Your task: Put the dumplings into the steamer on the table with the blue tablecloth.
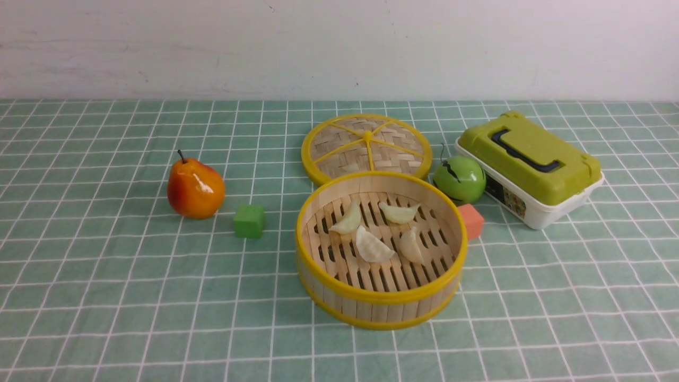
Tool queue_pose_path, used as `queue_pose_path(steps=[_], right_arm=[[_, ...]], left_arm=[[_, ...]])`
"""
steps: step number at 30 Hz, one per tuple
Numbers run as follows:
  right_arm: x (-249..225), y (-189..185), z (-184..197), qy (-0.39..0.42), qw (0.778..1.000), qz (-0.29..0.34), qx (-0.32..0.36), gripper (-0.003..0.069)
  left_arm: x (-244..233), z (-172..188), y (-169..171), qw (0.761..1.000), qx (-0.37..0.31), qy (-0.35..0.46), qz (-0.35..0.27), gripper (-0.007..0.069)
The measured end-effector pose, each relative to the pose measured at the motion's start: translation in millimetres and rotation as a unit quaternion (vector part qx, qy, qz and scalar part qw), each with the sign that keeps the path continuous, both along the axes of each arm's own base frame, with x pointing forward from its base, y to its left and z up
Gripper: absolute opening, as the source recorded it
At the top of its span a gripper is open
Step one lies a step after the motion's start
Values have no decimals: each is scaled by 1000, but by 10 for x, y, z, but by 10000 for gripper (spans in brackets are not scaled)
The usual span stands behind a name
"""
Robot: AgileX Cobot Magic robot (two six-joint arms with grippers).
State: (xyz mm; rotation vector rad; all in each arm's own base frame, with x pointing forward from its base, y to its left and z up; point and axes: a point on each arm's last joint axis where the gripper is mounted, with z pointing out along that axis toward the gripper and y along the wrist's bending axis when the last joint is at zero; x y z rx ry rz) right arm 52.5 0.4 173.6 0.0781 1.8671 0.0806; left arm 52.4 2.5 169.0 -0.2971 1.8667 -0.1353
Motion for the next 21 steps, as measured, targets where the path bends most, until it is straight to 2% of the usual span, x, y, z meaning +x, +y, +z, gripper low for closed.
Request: queue_pose_path(steps=[21], right_arm=[[0,0,0,0,1000,0,0,132]], left_arm=[[0,0,0,1000,0,0,0,13]])
